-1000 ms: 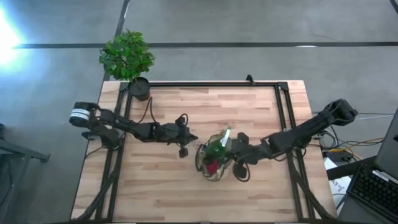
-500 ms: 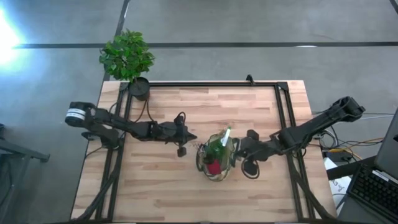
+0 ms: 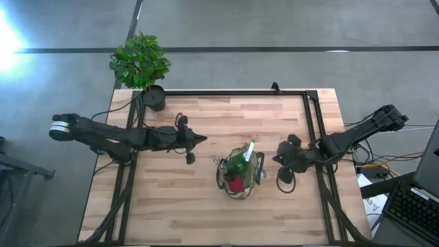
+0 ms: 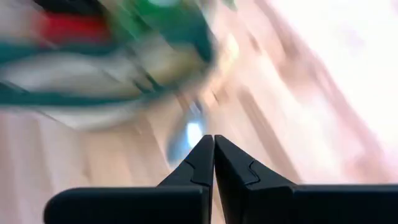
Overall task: Pick & Place Garden tools in Gardening bag
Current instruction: Put the trowel into the gardening bag
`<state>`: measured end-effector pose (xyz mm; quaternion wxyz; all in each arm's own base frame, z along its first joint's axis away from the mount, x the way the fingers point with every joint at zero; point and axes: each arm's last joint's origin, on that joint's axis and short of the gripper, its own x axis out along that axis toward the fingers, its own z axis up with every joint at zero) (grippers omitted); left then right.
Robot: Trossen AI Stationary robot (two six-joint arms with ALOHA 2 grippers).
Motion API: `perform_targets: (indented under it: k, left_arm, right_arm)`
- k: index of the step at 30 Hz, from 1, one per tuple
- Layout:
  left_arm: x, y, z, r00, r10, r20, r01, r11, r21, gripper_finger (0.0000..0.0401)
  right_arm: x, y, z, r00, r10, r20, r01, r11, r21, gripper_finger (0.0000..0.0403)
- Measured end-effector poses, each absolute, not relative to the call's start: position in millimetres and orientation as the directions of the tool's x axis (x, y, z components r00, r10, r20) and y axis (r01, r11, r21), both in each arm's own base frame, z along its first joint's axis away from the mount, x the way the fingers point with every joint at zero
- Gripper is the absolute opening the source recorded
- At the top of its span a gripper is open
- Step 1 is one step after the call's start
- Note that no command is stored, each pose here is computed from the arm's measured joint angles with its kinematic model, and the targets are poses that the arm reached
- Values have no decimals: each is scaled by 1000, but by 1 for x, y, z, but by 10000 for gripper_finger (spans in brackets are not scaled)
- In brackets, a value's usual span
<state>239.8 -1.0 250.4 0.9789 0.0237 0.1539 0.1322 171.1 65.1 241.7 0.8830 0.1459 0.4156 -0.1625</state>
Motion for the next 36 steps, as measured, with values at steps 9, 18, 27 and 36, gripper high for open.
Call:
perform_targets:
  k: [9,18,27,36]
  left_arm:
    - [222,2,263,897,346,-277,-325,938,119,3]
    - [220,2,266,901,346,-263,-325,938,119,3]
    - [220,2,266,902,340,-265,-318,940,123,3]
    - [220,2,264,900,334,-280,-310,942,126,3]
  right_arm:
    - [164,76,172,679,-20,-734,393,855,340,8]
    - [163,65,151,671,-57,-739,434,838,330,46]
    - [163,38,132,680,39,-732,446,771,455,152]
    - [163,16,122,742,167,-649,364,712,600,210]
